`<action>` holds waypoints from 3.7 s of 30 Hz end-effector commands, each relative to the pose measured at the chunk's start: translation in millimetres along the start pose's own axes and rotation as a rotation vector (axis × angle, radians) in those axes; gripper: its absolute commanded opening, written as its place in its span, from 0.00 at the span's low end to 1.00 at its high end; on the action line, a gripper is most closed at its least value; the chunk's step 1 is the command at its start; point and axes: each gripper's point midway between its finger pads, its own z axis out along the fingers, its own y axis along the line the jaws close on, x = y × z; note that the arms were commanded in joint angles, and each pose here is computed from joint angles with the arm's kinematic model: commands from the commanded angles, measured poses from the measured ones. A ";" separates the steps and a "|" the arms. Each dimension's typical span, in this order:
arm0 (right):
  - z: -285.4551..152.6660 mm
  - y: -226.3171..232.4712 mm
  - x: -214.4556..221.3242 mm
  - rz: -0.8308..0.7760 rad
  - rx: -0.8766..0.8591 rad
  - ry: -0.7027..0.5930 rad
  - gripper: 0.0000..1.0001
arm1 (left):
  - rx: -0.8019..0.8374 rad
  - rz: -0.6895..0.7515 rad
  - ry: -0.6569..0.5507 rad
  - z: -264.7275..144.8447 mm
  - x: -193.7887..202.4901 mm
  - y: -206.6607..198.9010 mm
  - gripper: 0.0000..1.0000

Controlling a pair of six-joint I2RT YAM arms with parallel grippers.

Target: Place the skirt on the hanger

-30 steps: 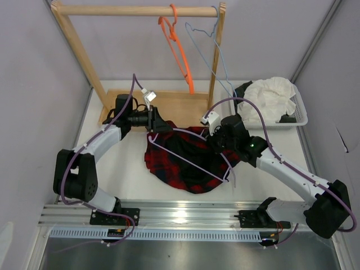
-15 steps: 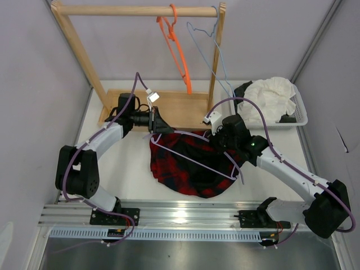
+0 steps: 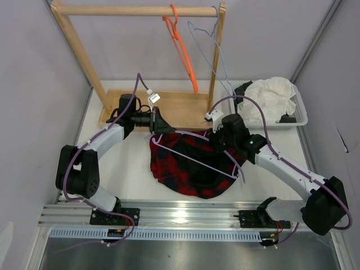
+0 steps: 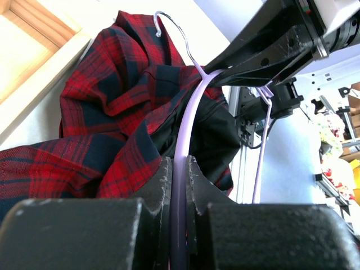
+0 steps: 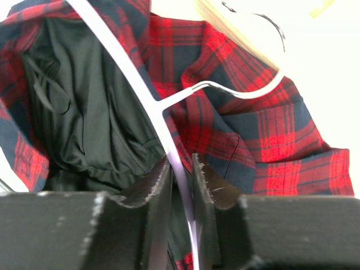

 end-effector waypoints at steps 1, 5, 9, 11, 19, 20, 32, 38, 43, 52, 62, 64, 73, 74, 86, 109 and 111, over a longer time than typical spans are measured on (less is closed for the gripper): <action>-0.2 11.6 -58.3 0.120 -0.062 -0.194 0.28 | 0.012 0.072 -0.017 13.0 -4.4 -5.3 0.00; 1.7 11.3 -62.0 0.178 -0.116 -0.204 0.43 | 0.020 0.083 -0.021 15.3 -3.8 -3.7 0.00; -0.1 5.7 -70.7 0.250 -0.182 -0.241 0.49 | 0.020 0.089 -0.025 15.7 -4.4 -3.0 0.00; -1.0 8.4 -72.0 0.291 -0.236 -0.239 0.51 | 0.023 0.091 -0.030 15.7 -5.2 -3.7 0.00; 8.3 -15.6 -56.2 0.459 -0.300 -0.176 0.54 | 0.027 0.102 -0.039 15.9 -7.6 -4.7 0.00; 5.9 -18.1 -53.4 0.493 -0.318 -0.175 0.54 | 0.026 0.104 -0.041 15.9 -8.3 -4.6 0.00; 8.2 -9.8 -48.3 0.616 -0.551 -0.148 0.60 | 0.021 0.115 -0.050 15.6 -11.9 -5.3 0.00; 12.8 -2.3 -39.9 0.649 -0.629 -0.127 0.60 | 0.023 0.120 -0.057 15.6 -14.3 -6.4 0.00; 16.3 4.3 -33.9 0.693 -0.685 -0.104 0.61 | 0.014 0.124 -0.064 15.4 -16.3 -5.8 0.00; 13.5 13.1 -36.6 0.736 -0.790 -0.112 0.59 | -0.002 0.127 -0.076 18.3 -18.0 -3.1 0.00; 10.0 12.7 -42.1 0.739 -0.786 -0.128 0.29 | -0.024 0.123 -0.066 20.9 -16.0 0.3 0.00; 10.7 12.2 -40.6 0.735 -0.777 -0.127 0.19 | -0.035 0.133 -0.064 20.7 -17.7 1.6 0.00; 11.0 6.7 -39.1 0.709 -0.696 -0.153 0.00 | -0.256 0.092 -0.050 8.4 -27.3 23.1 0.21; 12.1 4.0 -38.7 0.703 -0.674 -0.164 0.00 | -0.276 0.094 -0.057 5.0 -29.4 21.9 0.30; 4.0 -4.2 -40.4 0.663 -0.560 -0.218 0.00 | -0.658 0.086 -0.276 -62.5 -66.7 14.0 0.55; -3.6 -10.1 -56.5 0.665 -0.527 -0.273 0.00 | -0.722 -0.001 -0.207 -14.2 67.3 -35.5 0.53; -3.9 -10.5 -56.8 0.664 -0.527 -0.273 0.00 | -0.708 -0.007 -0.204 -6.2 69.8 -37.7 0.54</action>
